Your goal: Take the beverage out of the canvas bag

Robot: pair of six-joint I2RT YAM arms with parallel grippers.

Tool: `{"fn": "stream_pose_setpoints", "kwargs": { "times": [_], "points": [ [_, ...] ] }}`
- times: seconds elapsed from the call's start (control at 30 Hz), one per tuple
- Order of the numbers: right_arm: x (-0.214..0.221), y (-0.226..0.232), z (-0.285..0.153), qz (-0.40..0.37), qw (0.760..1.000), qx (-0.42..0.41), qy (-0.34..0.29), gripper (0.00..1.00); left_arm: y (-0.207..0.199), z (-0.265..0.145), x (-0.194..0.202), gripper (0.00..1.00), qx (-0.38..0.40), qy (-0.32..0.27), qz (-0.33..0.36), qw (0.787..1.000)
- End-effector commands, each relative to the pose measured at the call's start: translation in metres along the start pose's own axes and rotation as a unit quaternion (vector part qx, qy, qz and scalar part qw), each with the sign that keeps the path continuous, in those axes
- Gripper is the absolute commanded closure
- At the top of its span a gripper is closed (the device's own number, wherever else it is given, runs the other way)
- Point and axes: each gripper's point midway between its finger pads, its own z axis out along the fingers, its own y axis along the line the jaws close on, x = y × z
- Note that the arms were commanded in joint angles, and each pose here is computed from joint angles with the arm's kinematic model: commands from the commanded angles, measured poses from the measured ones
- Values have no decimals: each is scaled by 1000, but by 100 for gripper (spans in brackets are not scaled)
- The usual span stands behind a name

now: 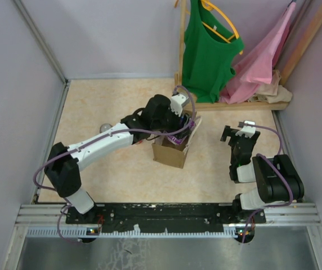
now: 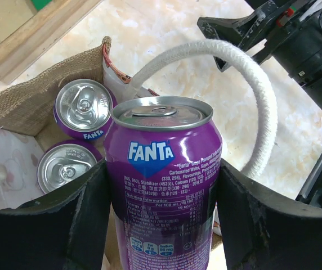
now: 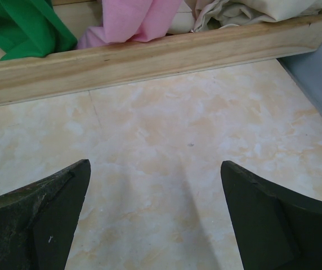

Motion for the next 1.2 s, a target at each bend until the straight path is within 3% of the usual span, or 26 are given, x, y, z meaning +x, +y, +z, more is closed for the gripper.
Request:
{"fn": "stream_pose_setpoints", "kwargs": {
  "times": [0.0,0.27,0.73,0.87,1.03,1.1,1.17],
  "points": [
    [-16,1,5,10,1000,1,-26,1,-13,-8,-35,100,27,-91,5,995],
    [-16,1,5,11,1000,1,-26,1,-10,-4,-23,99,27,-107,9,994],
    [-16,1,5,11,1000,1,-26,1,-6,13,5,84,33,-111,1,993],
    [-16,1,5,10,1000,2,-26,1,-4,19,11,74,33,-106,0,994],
    [-16,1,5,10,1000,1,-26,1,-4,22,14,72,35,-105,-2,994],
    [-16,1,5,10,1000,1,-26,1,-4,23,15,63,35,-106,-1,994],
    [-16,1,5,10,1000,1,-26,1,-3,25,16,61,35,-107,1,994]
  ]
}}
